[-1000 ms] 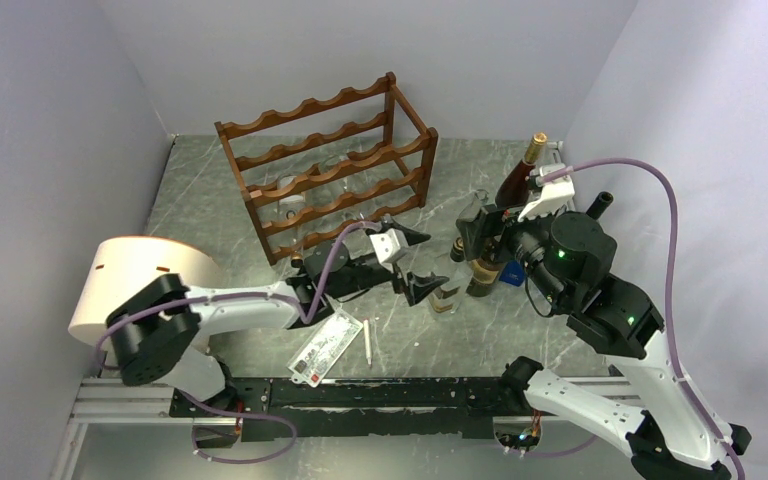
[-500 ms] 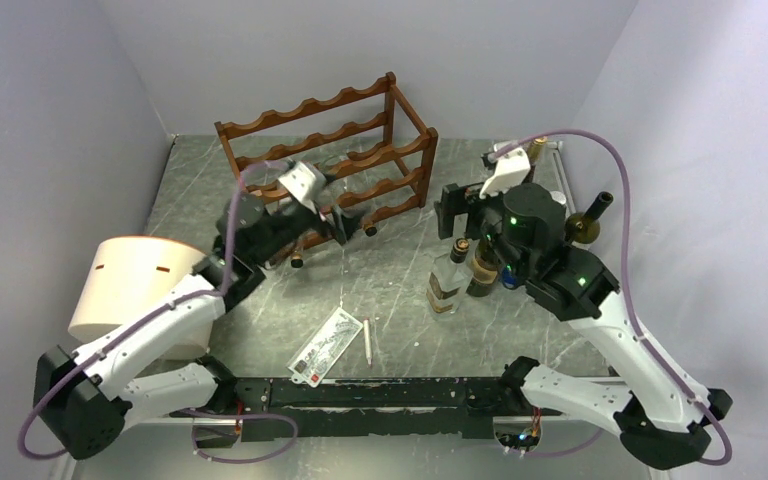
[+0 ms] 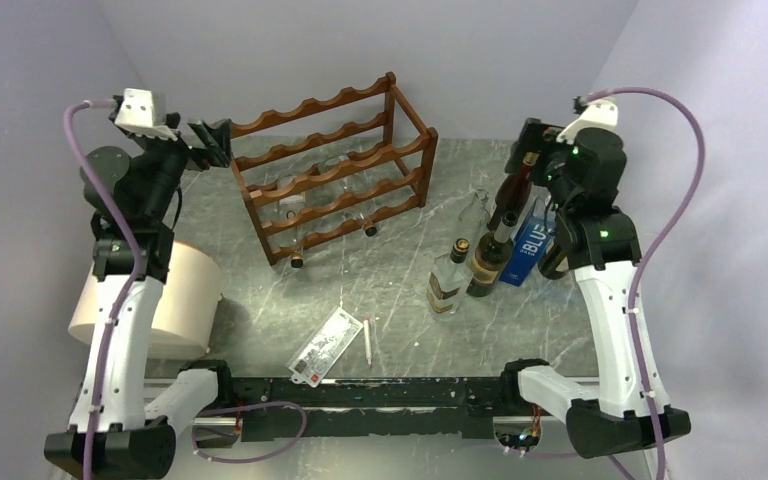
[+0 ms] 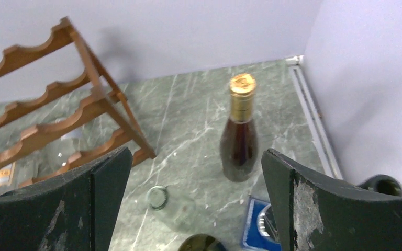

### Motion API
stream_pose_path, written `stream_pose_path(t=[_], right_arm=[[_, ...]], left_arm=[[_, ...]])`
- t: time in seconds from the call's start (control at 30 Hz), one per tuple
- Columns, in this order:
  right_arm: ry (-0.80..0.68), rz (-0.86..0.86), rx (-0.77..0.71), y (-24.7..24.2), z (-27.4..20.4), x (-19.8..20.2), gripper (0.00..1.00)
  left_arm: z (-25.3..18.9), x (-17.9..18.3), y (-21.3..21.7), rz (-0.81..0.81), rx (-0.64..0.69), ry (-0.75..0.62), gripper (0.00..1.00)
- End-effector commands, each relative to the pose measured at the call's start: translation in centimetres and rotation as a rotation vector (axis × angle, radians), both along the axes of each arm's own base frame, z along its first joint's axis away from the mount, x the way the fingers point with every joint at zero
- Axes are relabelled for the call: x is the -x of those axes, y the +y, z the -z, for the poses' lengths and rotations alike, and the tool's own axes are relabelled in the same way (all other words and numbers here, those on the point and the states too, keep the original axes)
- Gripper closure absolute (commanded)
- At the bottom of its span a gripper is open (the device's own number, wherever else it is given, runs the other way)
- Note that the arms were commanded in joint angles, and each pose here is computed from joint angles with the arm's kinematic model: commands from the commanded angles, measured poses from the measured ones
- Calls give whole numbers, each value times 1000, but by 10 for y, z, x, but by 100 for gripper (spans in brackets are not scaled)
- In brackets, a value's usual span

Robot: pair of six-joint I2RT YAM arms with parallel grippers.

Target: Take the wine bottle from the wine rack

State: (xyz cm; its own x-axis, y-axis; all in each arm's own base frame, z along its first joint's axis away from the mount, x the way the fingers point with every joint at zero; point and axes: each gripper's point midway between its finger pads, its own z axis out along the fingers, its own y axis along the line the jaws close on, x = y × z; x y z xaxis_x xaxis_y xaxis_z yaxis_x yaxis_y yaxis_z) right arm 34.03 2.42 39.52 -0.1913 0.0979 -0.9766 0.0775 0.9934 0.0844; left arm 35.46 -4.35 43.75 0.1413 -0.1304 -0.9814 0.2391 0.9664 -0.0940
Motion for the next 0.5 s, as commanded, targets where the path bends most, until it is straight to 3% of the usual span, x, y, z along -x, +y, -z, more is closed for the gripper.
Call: stream_pose_path(t=[0.0, 0.2, 0.47], right_arm=[[-70, -11, -60, -11, -30, 9, 0], [-182, -109, -50, 2, -52, 24, 0], [-227, -96, -60, 0, -57, 33, 0]], left_arm=[[-33, 30, 17, -84, -46, -48, 1], [-52, 52, 14, -70, -54, -113, 1], [-63, 62, 9, -45, -63, -148, 1]])
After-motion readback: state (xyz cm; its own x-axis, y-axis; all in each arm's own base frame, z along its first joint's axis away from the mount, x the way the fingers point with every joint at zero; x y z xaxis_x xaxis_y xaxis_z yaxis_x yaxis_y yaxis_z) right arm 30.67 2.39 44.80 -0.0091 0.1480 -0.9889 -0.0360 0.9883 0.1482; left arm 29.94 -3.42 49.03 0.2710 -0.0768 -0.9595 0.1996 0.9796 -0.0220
